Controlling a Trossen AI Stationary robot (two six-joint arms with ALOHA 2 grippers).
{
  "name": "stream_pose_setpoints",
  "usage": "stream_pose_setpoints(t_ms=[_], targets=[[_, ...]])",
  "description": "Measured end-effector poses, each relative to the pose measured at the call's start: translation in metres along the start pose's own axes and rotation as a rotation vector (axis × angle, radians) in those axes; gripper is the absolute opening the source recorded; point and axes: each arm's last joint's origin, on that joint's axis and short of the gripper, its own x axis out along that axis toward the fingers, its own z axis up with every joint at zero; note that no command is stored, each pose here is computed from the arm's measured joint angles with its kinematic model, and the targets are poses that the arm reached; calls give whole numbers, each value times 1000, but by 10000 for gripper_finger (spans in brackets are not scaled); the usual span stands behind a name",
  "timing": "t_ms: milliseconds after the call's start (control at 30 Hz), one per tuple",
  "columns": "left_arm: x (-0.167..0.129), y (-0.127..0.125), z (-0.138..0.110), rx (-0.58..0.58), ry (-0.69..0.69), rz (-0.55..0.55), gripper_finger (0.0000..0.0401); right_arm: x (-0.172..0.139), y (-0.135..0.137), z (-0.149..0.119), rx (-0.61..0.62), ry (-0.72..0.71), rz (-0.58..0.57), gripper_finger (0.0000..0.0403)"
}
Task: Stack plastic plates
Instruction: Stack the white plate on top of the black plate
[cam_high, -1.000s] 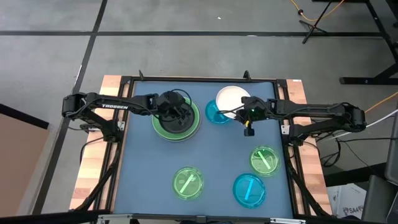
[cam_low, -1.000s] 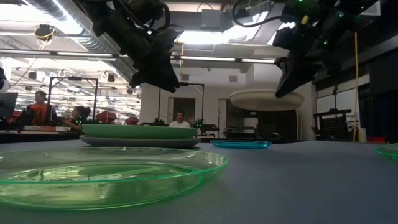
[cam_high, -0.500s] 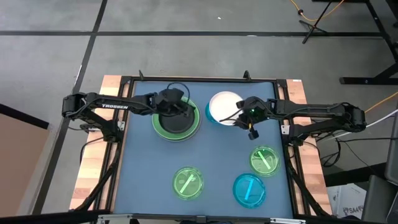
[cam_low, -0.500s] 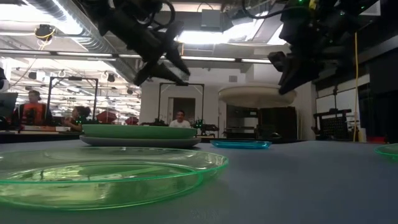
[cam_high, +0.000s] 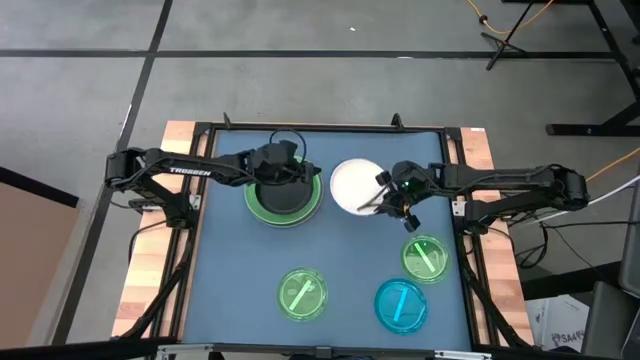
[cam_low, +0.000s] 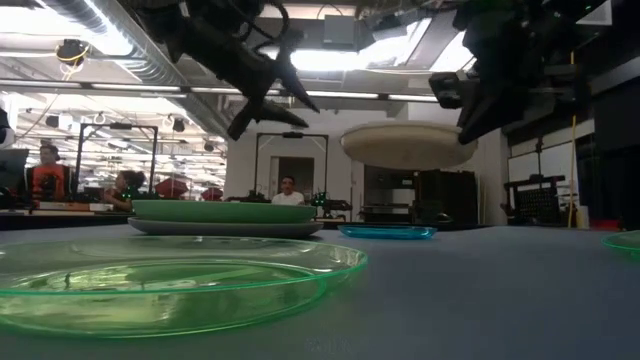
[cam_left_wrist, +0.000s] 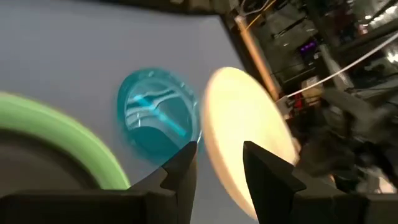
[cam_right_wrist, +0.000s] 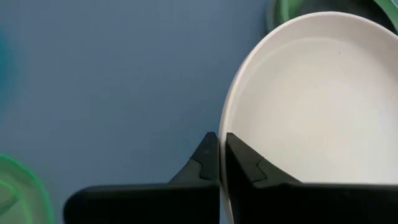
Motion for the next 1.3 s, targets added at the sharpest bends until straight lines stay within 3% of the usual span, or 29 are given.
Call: stream_pose_setpoints(t_ms=[500, 833, 1300], targets=[[26, -2, -47, -83, 142, -12, 122, 37, 31, 18, -124, 60, 141, 0], [40, 6, -79, -52, 226, 46, 122, 45, 30, 27, -154, 3, 102, 0], [41, 6, -84, -66, 238, 51, 115, 45, 30, 27, -155, -5, 96, 0]])
